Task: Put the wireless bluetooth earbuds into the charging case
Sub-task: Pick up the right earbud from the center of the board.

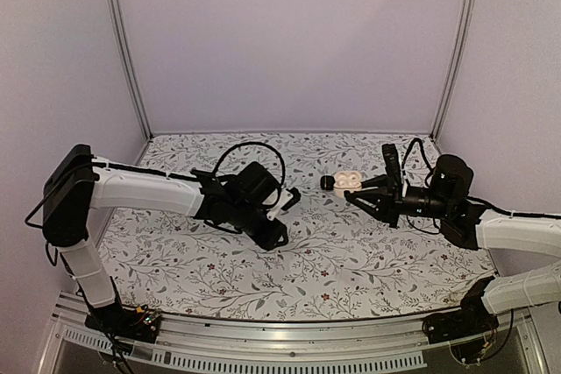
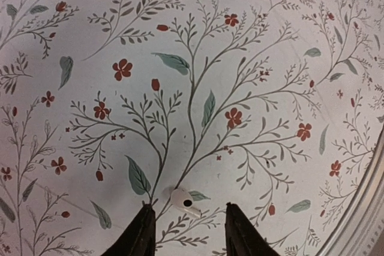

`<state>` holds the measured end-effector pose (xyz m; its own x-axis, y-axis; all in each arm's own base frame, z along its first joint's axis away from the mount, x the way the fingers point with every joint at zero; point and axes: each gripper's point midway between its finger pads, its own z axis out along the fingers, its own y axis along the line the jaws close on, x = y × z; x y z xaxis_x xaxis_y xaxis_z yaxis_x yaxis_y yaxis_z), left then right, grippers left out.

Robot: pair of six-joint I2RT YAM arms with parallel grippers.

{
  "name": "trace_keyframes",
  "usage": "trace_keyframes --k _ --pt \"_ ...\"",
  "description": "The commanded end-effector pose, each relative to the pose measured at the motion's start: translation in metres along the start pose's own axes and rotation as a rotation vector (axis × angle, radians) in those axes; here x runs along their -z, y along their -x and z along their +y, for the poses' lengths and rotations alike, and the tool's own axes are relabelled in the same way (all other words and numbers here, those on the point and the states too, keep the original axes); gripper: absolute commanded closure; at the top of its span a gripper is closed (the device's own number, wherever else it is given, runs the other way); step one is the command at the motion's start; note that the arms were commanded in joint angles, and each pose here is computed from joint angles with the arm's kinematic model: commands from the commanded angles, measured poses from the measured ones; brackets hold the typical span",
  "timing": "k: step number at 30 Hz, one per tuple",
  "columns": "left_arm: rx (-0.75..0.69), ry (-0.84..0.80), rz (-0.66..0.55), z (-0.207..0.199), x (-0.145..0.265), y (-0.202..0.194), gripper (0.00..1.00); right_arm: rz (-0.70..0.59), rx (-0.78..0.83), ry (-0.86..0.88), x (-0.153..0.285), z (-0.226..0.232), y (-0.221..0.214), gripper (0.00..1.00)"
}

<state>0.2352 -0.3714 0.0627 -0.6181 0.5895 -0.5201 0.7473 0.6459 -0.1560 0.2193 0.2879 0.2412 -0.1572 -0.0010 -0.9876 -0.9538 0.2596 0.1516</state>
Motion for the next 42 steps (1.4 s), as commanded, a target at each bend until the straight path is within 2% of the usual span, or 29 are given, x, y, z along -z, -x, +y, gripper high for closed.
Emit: trace_keyframes --k 1,13,28,31,35,42 --pt "-0.007 -0.030 0.054 -0.009 0.001 0.001 0.60 -0.012 0.019 -0.027 0.005 -0.002 0.004 1.00" --pt "0.004 0.093 0.244 0.006 -0.023 -0.021 0.62 -0.006 0.017 -0.031 0.005 -0.003 0.003 1.00" --pt "-0.034 0.089 0.325 0.007 -0.039 -0.035 0.71 -0.004 0.017 -0.030 0.005 -0.004 0.002 1.00" --pt "-0.057 0.101 0.354 0.011 -0.039 -0.042 0.70 -0.005 0.018 -0.030 0.005 -0.004 0.003 1.00" --pt "-0.078 0.117 0.391 0.018 -0.035 -0.052 0.61 -0.005 0.018 -0.030 0.005 -0.004 0.002 1.00" --pt "-0.065 0.185 0.394 0.045 -0.025 -0.056 0.62 -0.003 0.017 -0.028 0.004 -0.004 0.002 1.00"
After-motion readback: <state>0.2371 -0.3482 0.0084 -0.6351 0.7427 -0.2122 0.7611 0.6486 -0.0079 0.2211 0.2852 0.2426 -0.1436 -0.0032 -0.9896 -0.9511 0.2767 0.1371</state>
